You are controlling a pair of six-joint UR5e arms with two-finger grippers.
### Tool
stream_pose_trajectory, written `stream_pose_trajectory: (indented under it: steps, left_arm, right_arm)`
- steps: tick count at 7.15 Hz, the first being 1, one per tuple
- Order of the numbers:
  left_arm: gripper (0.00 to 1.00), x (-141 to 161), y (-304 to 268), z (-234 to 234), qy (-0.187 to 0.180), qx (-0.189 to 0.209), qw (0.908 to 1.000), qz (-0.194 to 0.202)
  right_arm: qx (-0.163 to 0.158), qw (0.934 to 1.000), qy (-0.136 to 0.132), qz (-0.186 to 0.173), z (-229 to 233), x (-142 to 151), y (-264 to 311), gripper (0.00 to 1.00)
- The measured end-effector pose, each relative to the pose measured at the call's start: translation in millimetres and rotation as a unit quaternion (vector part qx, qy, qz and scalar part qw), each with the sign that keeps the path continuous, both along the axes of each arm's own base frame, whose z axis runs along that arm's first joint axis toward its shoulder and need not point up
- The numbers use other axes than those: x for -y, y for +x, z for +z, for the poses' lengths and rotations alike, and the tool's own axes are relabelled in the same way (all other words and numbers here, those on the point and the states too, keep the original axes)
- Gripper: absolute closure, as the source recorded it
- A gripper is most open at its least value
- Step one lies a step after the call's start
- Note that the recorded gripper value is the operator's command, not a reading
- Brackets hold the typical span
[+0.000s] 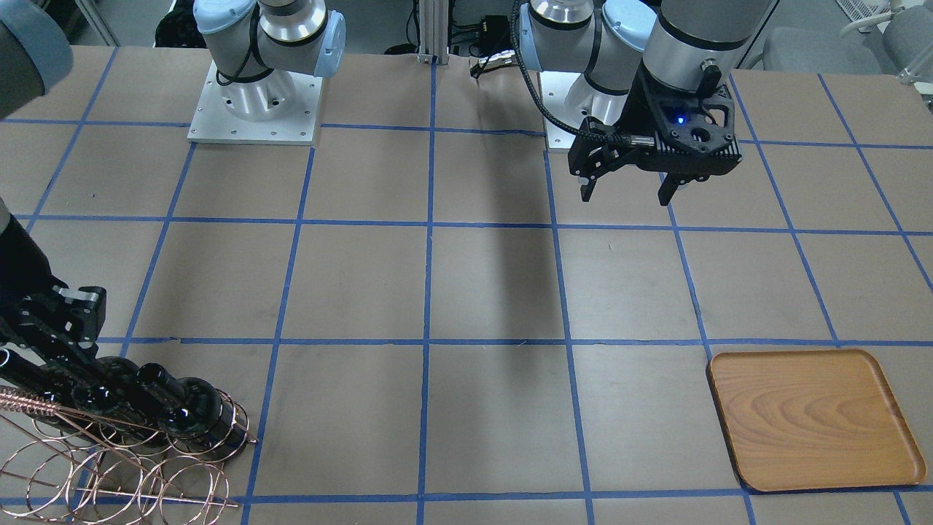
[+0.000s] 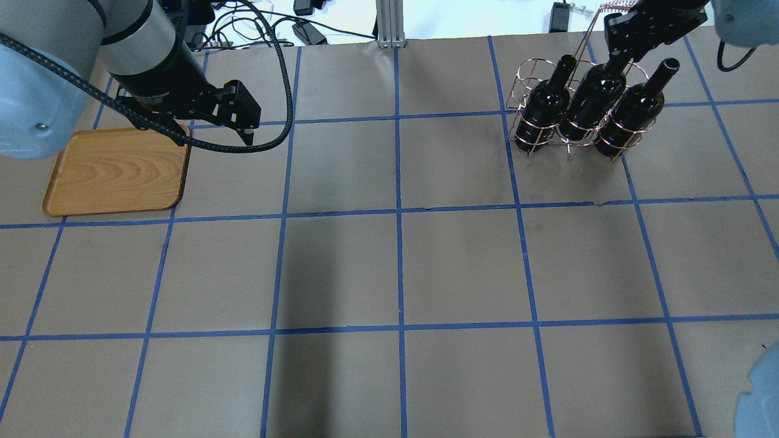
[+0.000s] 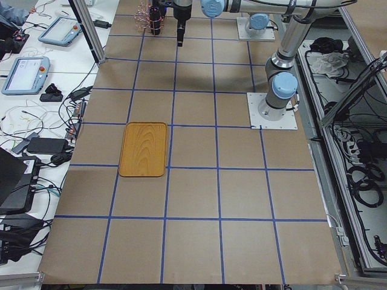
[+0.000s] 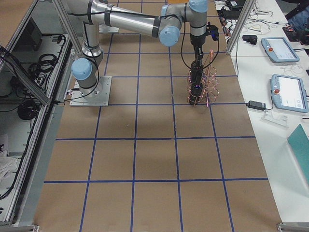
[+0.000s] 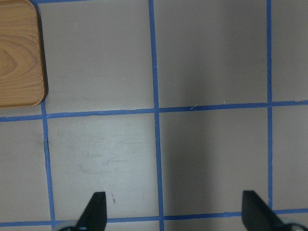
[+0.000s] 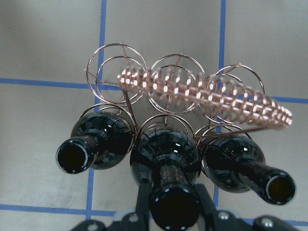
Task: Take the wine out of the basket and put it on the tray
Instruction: 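Lift the bottle out of the rack with the right gripper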
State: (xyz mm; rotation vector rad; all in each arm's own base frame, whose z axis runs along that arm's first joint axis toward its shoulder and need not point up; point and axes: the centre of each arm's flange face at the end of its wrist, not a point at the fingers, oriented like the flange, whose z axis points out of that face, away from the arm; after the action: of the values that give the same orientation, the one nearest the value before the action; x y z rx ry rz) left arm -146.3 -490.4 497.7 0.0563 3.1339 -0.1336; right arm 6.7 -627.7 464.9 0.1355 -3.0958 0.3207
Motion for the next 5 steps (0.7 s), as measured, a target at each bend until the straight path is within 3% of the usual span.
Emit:
stream_pose_trajectory:
  steps: [2, 5]
  left_arm:
    - [0.00, -0.7, 0.1, 1.0, -0.001, 0.001, 1.0000, -0.002]
    - [0.00, -2.6, 0.4, 4.6, -0.005, 0.002, 1.0000, -0.006]
  right_arm:
    - [-0.006, 0.9999, 0.005, 0.007, 40.3, -24.8, 4.1, 1.00]
    - [-0.003, 0.9996, 0.025, 0.012, 97.5, -87.9, 21.6, 1.00]
